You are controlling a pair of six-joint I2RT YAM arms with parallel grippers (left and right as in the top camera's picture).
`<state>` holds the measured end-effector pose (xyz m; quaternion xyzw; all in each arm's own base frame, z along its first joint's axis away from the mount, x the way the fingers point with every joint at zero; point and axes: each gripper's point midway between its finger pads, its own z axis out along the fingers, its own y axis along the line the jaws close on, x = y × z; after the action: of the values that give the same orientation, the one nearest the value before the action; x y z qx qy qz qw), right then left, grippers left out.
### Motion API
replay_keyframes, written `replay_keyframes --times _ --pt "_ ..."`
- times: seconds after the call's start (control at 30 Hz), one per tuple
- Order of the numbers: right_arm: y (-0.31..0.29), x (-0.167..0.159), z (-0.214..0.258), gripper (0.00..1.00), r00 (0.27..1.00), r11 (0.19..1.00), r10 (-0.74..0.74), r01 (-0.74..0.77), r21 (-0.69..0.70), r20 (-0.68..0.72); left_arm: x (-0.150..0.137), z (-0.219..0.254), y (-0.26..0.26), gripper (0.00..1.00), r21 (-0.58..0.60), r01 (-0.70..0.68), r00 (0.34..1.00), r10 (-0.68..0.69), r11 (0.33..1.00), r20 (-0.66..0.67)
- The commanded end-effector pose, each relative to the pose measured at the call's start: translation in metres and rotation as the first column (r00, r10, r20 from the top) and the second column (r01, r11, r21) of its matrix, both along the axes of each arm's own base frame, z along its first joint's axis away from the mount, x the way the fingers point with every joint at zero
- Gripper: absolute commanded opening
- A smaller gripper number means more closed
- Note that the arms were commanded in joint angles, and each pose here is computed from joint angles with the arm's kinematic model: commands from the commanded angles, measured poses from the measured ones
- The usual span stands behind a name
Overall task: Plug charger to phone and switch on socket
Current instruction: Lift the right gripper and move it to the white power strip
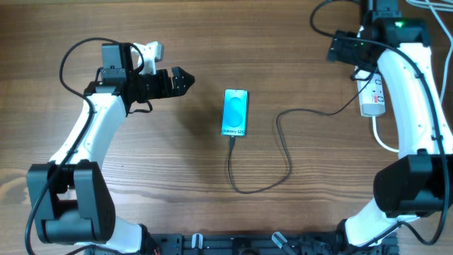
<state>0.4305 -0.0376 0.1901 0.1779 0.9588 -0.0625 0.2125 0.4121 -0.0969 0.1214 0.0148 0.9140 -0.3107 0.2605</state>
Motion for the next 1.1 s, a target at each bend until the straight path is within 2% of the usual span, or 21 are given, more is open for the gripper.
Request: replay_keyframes --times 0.0,0.3,0.6,0.83,1.07 --pt "-0.034 -0.001 0.005 1.00 0.991 0.992 -0.126 0.126 -0.004 0.045 -0.001 0.003 0.000 1.00 0.014 0.001 1.000 -0.001 1.000 0.014" --pt "-0.113 -0.012 0.008 1.00 0.940 0.944 -0.329 0.328 0.021 0.090 -0.001 0.003 0.000 1.00 0.014 0.001 1.000 -0.001 1.000 0.014" --pt "-0.145 -0.009 -0.002 1.00 0.905 0.913 -0.407 0.404 0.049 0.121 -0.001 0.003 0.000 1.00 0.014 0.000 1.000 -0.001 1.000 0.014" --pt "-0.167 -0.018 -0.050 1.00 0.867 0.865 -0.498 0.496 0.073 0.006 -0.001 0.003 0.000 1.00 0.014 0.000 1.000 -0.001 1.000 0.014" --pt "-0.165 -0.023 -0.102 1.00 0.859 0.853 -0.495 0.509 0.113 -0.132 -0.001 0.003 0.000 1.00 0.014 0.001 1.000 -0.001 1.000 0.014"
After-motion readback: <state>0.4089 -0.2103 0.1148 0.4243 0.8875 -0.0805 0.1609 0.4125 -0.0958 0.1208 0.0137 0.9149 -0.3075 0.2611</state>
